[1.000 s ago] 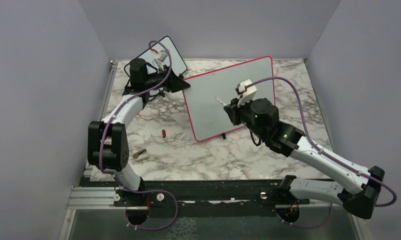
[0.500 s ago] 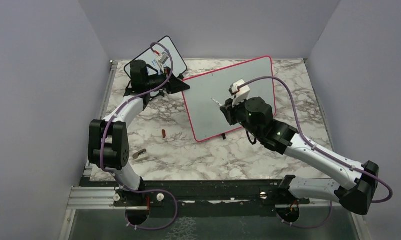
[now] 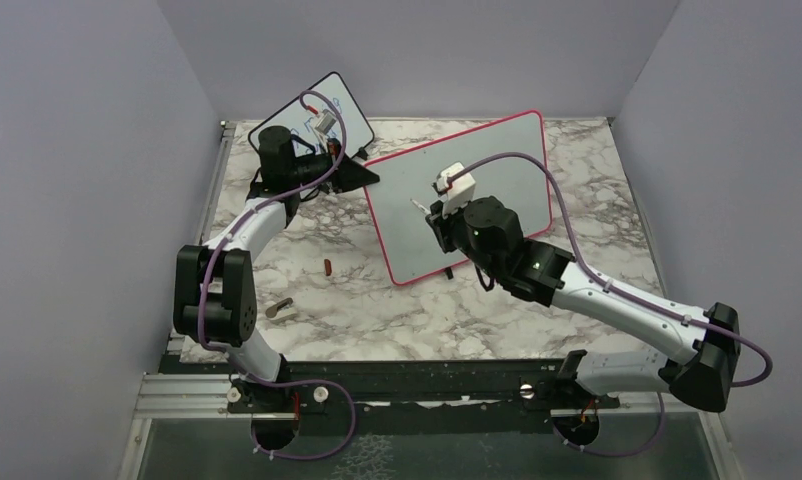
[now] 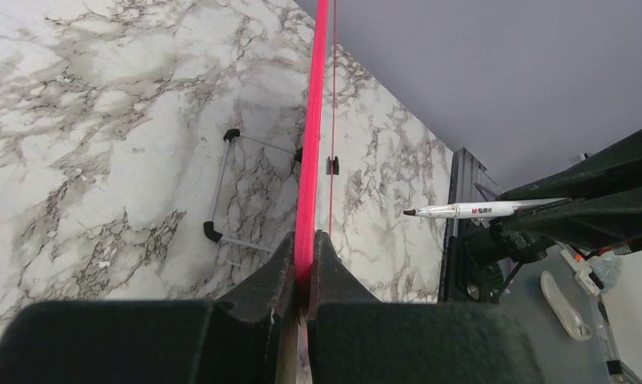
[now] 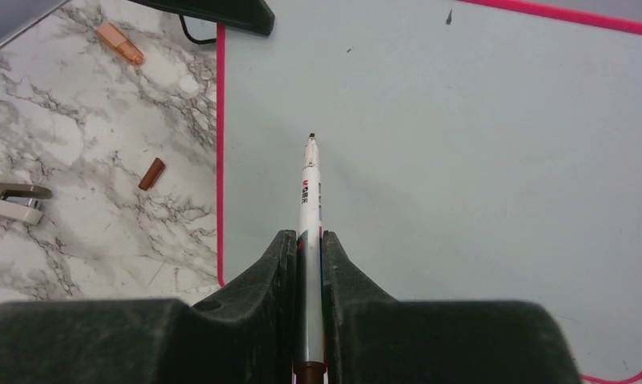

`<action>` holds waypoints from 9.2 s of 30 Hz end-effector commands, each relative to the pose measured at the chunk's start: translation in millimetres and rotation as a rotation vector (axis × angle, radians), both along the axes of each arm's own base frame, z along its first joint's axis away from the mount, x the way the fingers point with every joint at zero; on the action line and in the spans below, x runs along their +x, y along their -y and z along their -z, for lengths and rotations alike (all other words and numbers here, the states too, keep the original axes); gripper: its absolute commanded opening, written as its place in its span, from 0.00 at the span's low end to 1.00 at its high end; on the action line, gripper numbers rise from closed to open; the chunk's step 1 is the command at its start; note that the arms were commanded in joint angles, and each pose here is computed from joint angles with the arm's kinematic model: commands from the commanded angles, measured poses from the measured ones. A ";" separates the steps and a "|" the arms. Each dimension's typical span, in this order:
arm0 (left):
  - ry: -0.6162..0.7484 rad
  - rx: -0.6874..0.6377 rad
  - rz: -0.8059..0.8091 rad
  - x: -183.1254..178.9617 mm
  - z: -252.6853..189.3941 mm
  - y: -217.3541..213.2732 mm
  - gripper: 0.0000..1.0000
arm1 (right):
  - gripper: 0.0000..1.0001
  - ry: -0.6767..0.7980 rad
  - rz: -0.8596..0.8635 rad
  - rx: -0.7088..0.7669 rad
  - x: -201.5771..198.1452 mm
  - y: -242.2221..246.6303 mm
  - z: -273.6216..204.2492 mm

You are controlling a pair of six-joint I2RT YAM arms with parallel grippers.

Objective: Write a sentence on the whiteboard

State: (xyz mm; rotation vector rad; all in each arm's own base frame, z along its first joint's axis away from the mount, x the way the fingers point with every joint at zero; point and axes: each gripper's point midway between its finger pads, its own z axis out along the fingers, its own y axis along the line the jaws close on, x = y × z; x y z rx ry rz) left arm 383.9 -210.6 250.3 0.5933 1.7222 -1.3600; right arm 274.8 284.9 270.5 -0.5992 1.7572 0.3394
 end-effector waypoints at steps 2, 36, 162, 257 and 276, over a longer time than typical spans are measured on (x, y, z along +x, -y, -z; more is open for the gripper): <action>0.001 0.016 -0.011 -12.5 7.0 3.6 0.00 | 0.01 0.059 0.076 -0.005 4.0 -2.6 -26.6; -0.019 0.023 -0.024 -8.9 16.0 5.3 0.00 | 0.01 0.073 0.108 -0.019 4.9 -41.8 -18.4; -0.033 0.014 -0.009 -10.2 13.9 6.5 0.00 | 0.00 0.043 0.207 -0.125 18.5 -46.0 27.6; -0.032 0.011 -0.009 -10.8 11.5 6.6 0.00 | 0.00 0.052 0.247 -0.025 41.5 -50.6 9.0; -0.035 0.011 -0.010 -10.4 12.2 6.5 0.00 | 0.00 -0.019 0.211 -0.049 31.9 -51.1 24.2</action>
